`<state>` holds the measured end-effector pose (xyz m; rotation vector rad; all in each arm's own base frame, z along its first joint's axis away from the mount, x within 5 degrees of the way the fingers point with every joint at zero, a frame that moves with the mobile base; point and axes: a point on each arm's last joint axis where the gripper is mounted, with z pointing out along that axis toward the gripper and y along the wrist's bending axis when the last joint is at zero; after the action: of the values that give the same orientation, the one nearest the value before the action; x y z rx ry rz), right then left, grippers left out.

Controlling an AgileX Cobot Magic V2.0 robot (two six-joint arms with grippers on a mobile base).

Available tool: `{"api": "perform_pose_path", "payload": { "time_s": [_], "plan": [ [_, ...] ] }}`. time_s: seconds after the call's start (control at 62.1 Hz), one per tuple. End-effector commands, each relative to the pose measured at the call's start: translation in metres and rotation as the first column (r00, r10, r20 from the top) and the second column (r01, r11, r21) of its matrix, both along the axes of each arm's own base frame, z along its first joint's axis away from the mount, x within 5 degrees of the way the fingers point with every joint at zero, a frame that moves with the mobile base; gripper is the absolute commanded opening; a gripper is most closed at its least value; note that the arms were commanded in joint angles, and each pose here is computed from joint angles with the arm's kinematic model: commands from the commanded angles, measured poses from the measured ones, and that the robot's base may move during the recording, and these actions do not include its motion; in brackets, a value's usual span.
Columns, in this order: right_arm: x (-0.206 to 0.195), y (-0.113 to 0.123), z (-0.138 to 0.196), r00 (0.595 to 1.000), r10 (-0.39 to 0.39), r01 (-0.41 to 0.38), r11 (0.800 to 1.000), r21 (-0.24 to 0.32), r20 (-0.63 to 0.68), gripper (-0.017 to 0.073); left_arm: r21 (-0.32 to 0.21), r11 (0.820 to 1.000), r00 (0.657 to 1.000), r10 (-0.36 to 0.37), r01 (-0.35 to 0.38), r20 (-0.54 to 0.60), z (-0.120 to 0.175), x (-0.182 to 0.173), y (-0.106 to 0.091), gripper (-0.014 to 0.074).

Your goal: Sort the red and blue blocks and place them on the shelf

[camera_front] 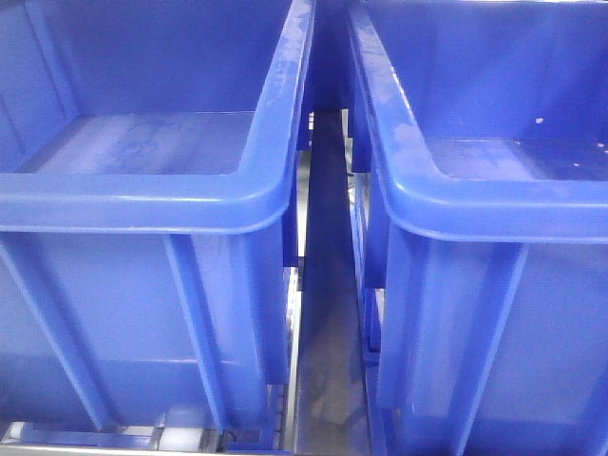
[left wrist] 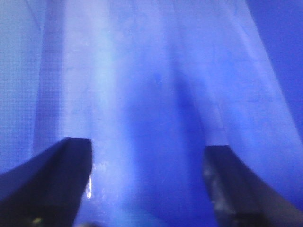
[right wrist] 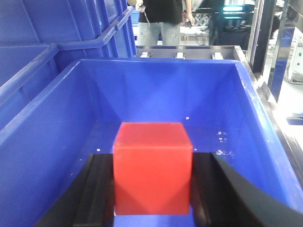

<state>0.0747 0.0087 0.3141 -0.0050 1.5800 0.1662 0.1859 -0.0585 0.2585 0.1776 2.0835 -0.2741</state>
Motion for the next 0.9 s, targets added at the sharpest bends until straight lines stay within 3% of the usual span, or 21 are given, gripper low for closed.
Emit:
{"api": "perform_pose_path", "payload": {
  "time_s": [0.0, 0.161, 0.403, 0.628, 0.821, 0.886],
  "plan": [
    [0.000, -0.002, 0.016, 0.995, -0.018, 0.018, 1.000, 0.005, 0.101, 0.0363, -0.038, 0.999, 0.994, 0.001, 0.003, 0.108, 0.020, 0.005, -0.003, 0.0566],
    [0.000, 0.000, 0.012, 0.999, -0.001, 0.000, 0.999, 0.037, 0.035, 0.0363, -0.041, 0.999, 0.993, -0.002, 0.007, 0.117, 0.034, 0.009, -0.004, 0.0566],
    [0.020, 0.003, -0.003, 0.987, 0.016, -0.012, 1.000, 0.022, -0.157, 0.0363, -0.032, 0.999, 0.997, -0.011, 0.014, 0.079, 0.050, 0.010, -0.006, 0.0566],
    [0.050, 0.006, -0.019, 0.944, 0.017, -0.015, 1.000, 0.011, -0.331, 0.0364, -0.059, 0.998, 0.999, -0.005, 0.007, 0.042, 0.049, 0.009, -0.006, 0.0566],
    [0.063, 0.008, -0.001, 0.935, 0.025, -0.023, 1.000, 0.010, -0.355, 0.0370, -0.071, 0.997, 0.999, -0.002, 0.004, 0.040, 0.049, 0.009, -0.006, 0.0566],
    [0.066, 0.008, 0.006, 0.937, 0.027, -0.025, 1.000, 0.010, -0.349, 0.0415, -0.077, 0.997, 0.999, -0.001, 0.004, 0.048, 0.051, 0.007, -0.006, 0.0566]
  ]
}}
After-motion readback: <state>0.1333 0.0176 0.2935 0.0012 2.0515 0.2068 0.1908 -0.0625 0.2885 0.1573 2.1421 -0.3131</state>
